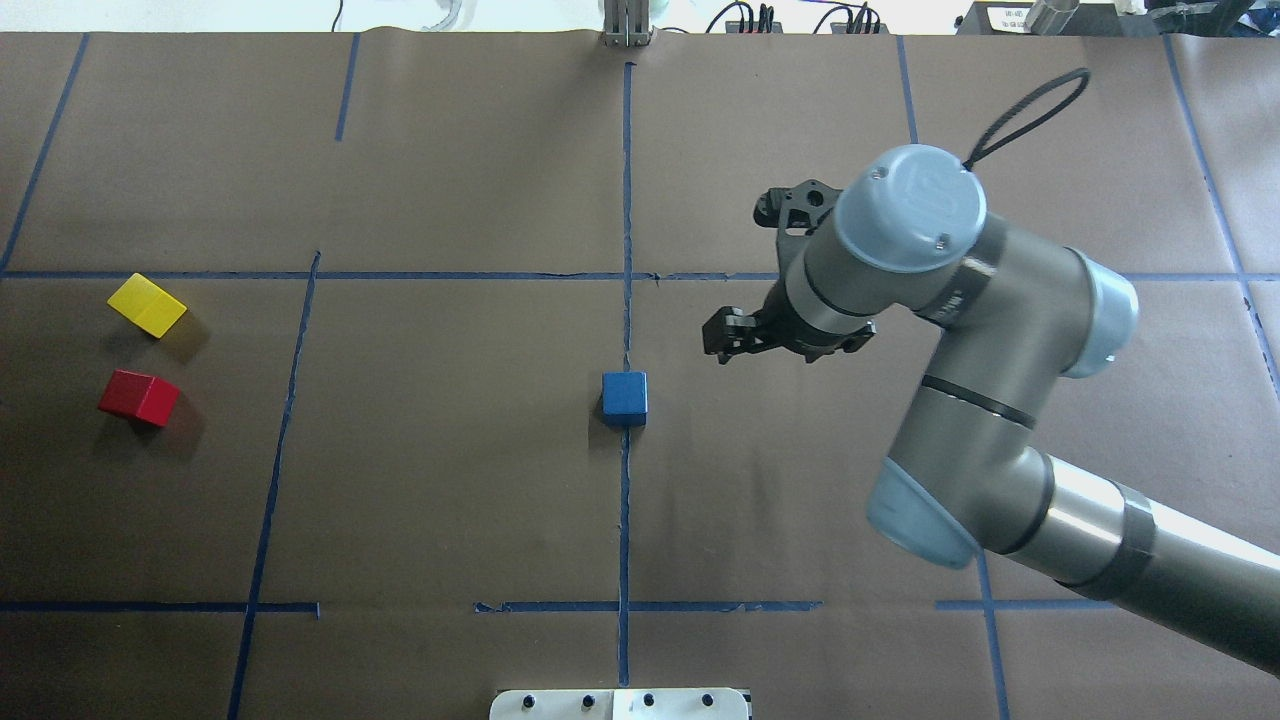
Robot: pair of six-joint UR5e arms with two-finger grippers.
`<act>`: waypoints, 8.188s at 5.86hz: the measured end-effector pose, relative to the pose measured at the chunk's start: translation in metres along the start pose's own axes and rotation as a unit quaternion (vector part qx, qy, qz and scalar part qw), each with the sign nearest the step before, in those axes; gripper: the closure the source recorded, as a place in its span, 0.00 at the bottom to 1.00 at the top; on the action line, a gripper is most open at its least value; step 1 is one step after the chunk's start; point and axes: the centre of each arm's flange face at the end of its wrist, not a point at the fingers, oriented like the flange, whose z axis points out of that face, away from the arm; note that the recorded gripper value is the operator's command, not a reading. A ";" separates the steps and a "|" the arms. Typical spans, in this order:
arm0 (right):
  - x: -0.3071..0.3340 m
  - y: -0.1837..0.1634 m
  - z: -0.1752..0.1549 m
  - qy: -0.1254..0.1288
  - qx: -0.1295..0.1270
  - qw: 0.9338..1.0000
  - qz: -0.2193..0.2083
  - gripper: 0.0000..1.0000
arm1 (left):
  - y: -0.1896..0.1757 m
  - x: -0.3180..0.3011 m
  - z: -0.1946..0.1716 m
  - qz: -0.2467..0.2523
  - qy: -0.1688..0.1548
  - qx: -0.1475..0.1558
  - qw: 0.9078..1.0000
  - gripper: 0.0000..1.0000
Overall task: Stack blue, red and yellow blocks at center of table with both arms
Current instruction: 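Release the blue cube at center and raise the right gripper away, then lower the left gripper onto the red cube and close on it, then carry the red cube with the left gripper onto the blue cube, then open the left gripper and lift it back toward the yellow cube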
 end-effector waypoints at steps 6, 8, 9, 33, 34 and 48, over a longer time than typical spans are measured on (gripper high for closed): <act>0.041 0.019 -0.022 0.000 0.003 1.000 -0.005 0.00 | -0.065 0.041 0.110 -0.075 -0.035 -0.013 0.996 0.00; 0.040 0.019 -0.023 -0.001 0.003 1.000 -0.005 0.00 | -0.066 0.035 0.119 -0.075 -0.056 -0.010 0.996 0.11; 0.040 0.019 -0.023 -0.001 0.003 1.000 -0.005 0.00 | -0.064 0.035 0.124 -0.074 -0.059 -0.013 0.995 0.16; 0.249 -0.022 -0.097 0.004 -0.022 0.999 -0.044 0.00 | -0.236 0.571 0.131 -0.156 -0.049 -0.013 0.986 1.00; 0.249 -0.022 -0.098 0.003 -0.022 0.999 -0.044 0.00 | -0.236 0.571 0.131 -0.156 -0.049 -0.013 0.986 0.99; 0.247 -0.022 -0.098 0.003 -0.020 0.999 -0.048 0.00 | -0.209 0.339 0.005 -0.045 -0.038 0.055 0.997 0.00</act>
